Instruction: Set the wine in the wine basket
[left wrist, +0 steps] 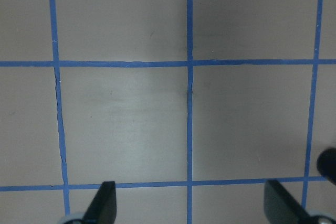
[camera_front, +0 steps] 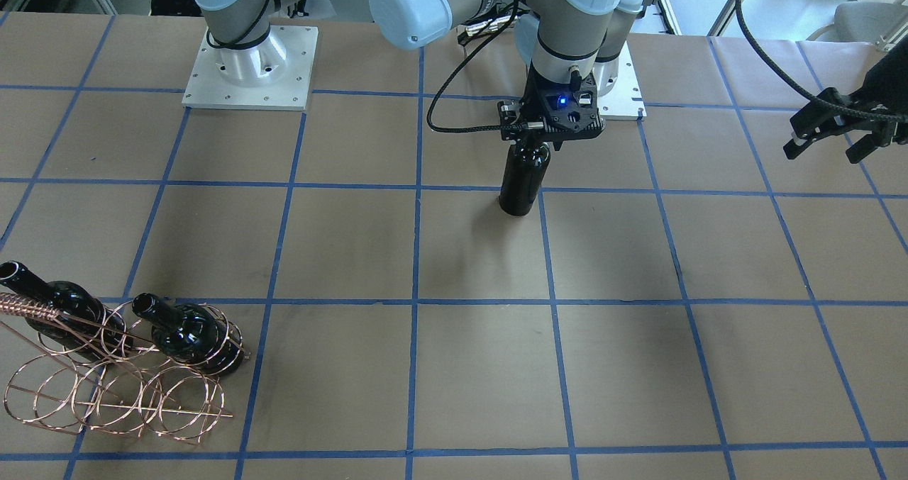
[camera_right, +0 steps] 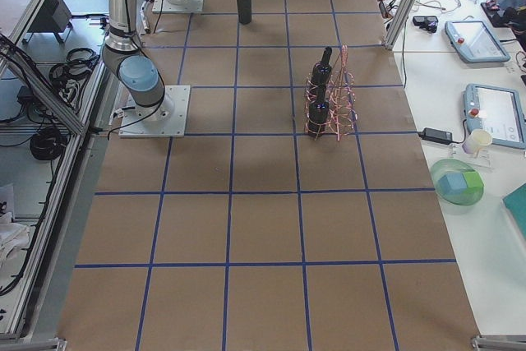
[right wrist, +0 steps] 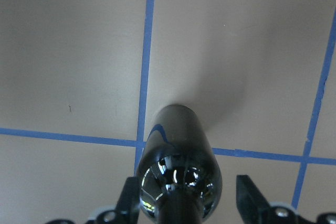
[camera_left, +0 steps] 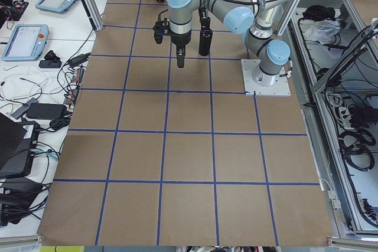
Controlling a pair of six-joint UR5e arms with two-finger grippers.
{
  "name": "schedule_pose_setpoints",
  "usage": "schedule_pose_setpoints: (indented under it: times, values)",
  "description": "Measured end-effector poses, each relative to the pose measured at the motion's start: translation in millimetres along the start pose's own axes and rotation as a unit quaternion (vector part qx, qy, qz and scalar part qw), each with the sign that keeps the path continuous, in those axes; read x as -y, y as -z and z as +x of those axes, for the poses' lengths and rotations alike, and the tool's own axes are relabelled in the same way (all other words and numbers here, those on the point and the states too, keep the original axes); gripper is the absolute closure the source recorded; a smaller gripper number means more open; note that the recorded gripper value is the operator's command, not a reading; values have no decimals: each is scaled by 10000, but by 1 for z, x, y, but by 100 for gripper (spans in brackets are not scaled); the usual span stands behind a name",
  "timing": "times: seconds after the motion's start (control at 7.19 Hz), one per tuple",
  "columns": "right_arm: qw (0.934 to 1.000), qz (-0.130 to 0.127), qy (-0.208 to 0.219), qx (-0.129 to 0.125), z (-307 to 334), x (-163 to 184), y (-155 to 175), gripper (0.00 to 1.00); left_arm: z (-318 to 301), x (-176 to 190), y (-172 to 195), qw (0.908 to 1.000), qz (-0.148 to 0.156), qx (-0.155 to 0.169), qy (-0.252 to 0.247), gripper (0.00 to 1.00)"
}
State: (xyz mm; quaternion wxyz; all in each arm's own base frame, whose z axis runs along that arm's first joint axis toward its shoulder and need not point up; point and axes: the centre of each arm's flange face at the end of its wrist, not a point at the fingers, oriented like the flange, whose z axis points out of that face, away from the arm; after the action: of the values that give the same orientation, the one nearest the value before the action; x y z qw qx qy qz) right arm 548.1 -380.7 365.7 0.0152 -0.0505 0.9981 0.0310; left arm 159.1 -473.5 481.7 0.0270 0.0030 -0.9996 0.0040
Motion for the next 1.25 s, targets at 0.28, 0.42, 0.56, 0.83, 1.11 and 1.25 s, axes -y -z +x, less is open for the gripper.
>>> schedule_pose_setpoints:
  times: [0.28,0.42,0.56,0.83,1.11,1.25]
  values:
    - [9997,-197,7,-126,1,-7,-6,35,0,0,-1,10000,-3,-6,0,0]
    - [9996,-253,11,-142,1,-8,-8,34,0,0,-1,10000,-5,-4,0,0]
    - [9995,-281,7,-113,0,-9,-8,34,0,0,-1,10000,-6,-5,0,0]
    - [9996,-266,-7,-49,1,-6,-5,35,0,0,-1,10000,-7,-4,0,0]
    - [9997,-248,-8,-28,0,-4,-5,44,0,0,-1,10000,-7,-5,0,0]
    - [9997,-252,-8,-30,0,-4,-6,50,0,0,-1,10000,-3,-6,0,0]
